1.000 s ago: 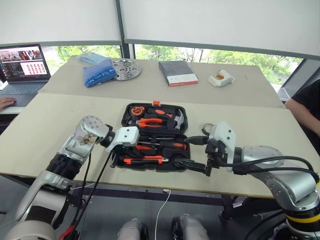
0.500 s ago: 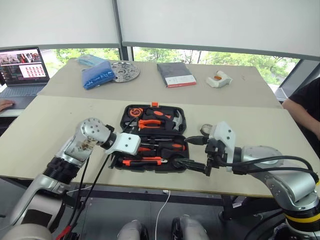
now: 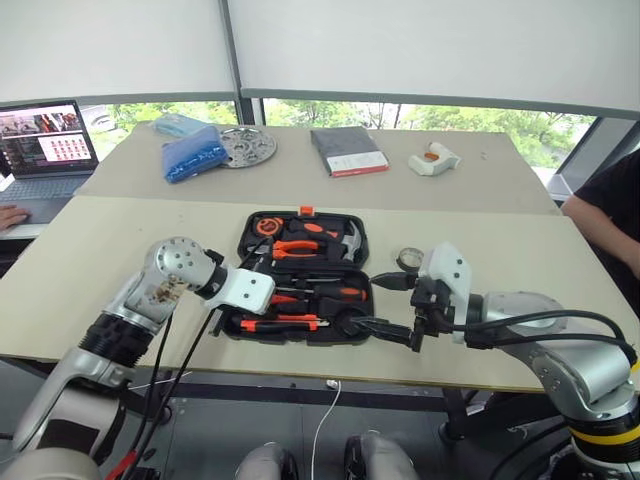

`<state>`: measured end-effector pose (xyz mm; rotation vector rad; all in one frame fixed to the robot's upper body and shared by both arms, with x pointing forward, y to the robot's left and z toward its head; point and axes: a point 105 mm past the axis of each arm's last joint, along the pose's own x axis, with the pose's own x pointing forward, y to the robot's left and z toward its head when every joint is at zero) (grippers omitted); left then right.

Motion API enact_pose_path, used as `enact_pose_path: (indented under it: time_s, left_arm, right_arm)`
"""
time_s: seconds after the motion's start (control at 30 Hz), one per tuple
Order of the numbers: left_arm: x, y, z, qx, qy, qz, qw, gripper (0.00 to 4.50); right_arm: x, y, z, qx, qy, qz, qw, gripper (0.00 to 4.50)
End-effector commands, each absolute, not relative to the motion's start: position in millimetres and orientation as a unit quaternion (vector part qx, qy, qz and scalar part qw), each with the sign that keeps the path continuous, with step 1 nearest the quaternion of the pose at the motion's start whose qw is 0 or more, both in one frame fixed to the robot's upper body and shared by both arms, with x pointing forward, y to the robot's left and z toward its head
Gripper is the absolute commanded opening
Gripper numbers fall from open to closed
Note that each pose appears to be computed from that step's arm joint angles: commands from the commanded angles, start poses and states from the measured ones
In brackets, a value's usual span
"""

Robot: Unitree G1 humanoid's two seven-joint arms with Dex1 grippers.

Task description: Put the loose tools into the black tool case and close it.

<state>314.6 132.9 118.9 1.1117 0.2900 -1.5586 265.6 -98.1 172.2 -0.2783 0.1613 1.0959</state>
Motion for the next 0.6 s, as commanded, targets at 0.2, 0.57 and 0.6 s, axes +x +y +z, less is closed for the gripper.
enact_pose_path:
  time_s: [0.2,0.57,0.6]
  left_arm:
    - [320,130,102,0.432,0.133,-0.654,0.606,0.01]
    - [309,135,150,0.298,0.161,-0.700,0.629,0.01]
    - [307,135,146,0.303,0.165,-0.702,0.623,0.01]
  right_arm:
    - [265,-101,184,-0.134,0.052,0.511,0.847,4.50]
    - [263,-101,184,-0.134,0.052,0.517,0.844,4.50]
    - [262,-101,184,-0.134,0.052,0.518,0.843,4.50]
